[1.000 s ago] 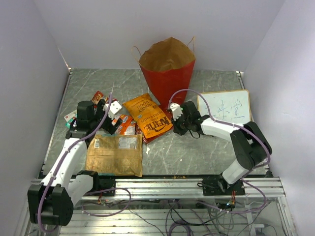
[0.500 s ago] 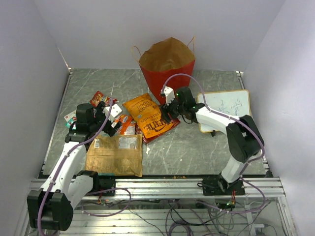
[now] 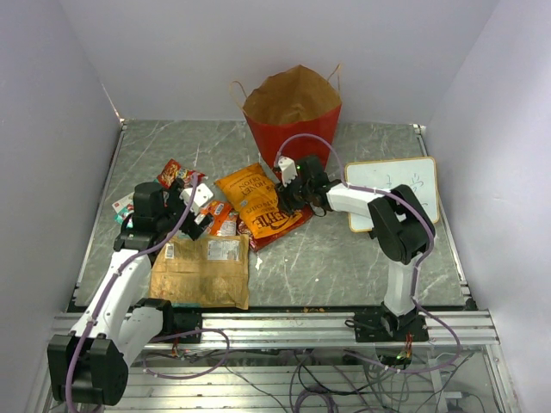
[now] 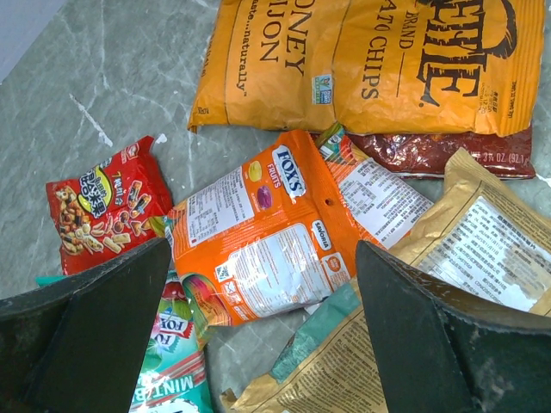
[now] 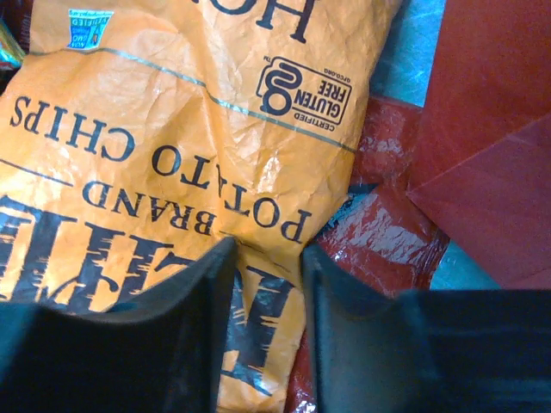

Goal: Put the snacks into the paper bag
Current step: Pick up the snack from the center of the board.

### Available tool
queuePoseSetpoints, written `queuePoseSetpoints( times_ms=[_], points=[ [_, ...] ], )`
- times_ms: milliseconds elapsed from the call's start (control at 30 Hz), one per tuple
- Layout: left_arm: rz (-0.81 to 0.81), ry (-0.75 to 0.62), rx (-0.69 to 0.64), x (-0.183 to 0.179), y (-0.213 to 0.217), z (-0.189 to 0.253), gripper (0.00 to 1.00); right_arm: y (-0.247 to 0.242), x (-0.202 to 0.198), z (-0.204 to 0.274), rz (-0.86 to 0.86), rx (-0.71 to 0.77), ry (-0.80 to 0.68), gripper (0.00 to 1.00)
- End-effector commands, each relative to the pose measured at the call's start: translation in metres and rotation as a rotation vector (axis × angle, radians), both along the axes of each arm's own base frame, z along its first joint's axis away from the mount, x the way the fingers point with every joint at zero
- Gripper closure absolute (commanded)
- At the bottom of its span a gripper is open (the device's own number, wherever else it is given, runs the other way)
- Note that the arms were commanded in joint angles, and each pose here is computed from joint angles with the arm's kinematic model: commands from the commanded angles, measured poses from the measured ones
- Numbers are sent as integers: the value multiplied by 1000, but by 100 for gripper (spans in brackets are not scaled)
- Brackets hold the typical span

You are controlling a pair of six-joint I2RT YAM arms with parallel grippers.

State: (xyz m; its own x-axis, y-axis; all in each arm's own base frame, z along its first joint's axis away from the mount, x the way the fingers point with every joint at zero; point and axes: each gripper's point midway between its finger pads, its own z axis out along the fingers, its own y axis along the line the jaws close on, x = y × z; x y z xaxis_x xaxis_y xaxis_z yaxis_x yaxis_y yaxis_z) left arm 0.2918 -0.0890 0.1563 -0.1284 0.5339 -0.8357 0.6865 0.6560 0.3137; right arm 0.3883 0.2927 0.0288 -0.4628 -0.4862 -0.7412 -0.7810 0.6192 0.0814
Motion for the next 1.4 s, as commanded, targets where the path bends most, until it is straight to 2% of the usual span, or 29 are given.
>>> queuePoseSetpoints(
  times_ms=[0,200,300,633,767,1033,1267,1367],
  points=[
    [-44,-27,15,-1,-5,2,0,2,-16,-4,40,15,50,72],
    [-68,-20,51,3,-5,8,0,0,-23,35,110,31,-30,100],
    [-76,-15,54,3,-5,13,0,-1,-27,56,183,25,-77,100],
    [-137,-10,-51,5,-33,47,2,2,-70,118,336,128,-27,100],
    [-202,15,-78,3,-55,66,3,7,-73,150,288,209,-12,100],
    [-368,54,5,-21,-90,91,1,26,-54,206,88,429,39,100],
    [-484,58,36,-50,-104,102,0,34,-37,229,-38,510,101,100],
    [-489,33,90,-49,-103,95,0,38,-36,233,-44,532,129,100]
  ],
)
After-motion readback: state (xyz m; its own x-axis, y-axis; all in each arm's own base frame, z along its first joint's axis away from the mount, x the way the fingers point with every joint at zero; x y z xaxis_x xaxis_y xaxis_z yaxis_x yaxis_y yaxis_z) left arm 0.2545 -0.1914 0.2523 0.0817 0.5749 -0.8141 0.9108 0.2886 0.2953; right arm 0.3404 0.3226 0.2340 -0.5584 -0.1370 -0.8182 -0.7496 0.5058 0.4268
